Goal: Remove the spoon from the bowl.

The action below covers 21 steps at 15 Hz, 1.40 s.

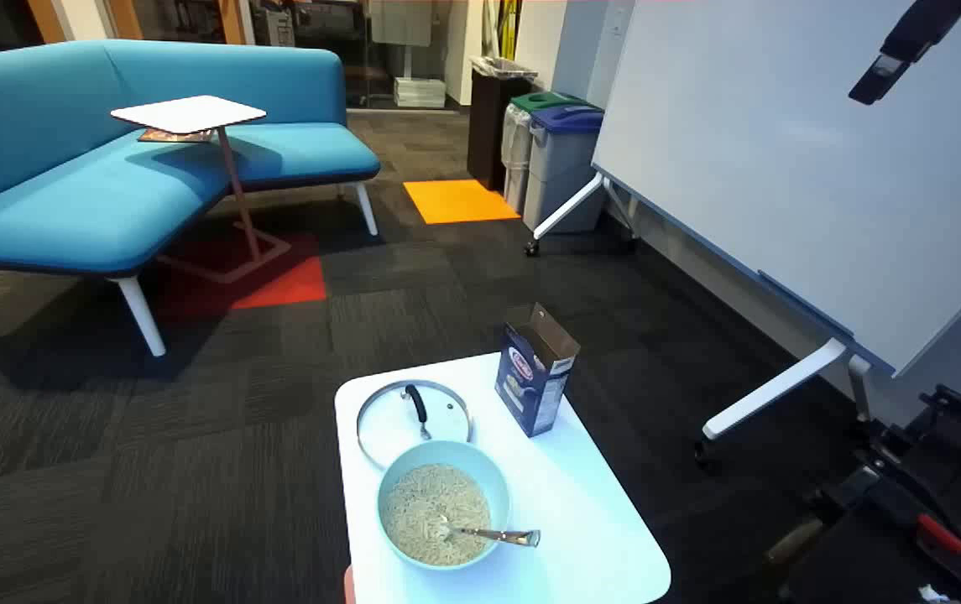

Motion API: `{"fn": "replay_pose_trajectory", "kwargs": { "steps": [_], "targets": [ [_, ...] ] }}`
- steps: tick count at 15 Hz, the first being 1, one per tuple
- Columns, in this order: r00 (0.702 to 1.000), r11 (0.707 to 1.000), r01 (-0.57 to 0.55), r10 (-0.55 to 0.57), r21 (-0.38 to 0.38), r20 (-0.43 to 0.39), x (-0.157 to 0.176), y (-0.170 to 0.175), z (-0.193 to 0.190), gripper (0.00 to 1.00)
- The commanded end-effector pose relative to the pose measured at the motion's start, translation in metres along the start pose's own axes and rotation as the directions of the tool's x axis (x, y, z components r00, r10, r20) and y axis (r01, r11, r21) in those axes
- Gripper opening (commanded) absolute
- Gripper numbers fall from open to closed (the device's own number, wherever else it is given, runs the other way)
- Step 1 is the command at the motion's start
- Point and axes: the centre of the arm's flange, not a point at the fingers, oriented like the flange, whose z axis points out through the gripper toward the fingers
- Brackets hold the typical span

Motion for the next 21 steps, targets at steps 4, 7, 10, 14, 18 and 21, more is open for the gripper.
{"fn": "replay_pose_trajectory", "kwargs": {
  "steps": [4, 7, 10, 14, 18, 21],
  "targets": [
    [1.000, 1.000, 0.000, 0.000, 0.000, 0.000, 0.000, 0.000, 0.000, 1.00],
    [1.000, 1.000, 0.000, 0.000, 0.000, 0.000, 0.000, 0.000, 0.000, 1.00],
    [1.000, 1.000, 0.000, 0.000, 0.000, 0.000, 0.000, 0.000, 0.000, 1.00],
    [1.000, 1.000, 0.000, 0.000, 0.000, 0.000, 0.000, 0.000, 0.000, 1.00],
    [0.999, 0.998, 0.044, -0.044, -0.033, 0.029, 0.007, -0.024, 0.012, 1.00],
    [0.980, 0.986, 0.161, -0.155, -0.039, 0.124, 0.019, -0.078, 0.042, 1.00]
  ]
}}
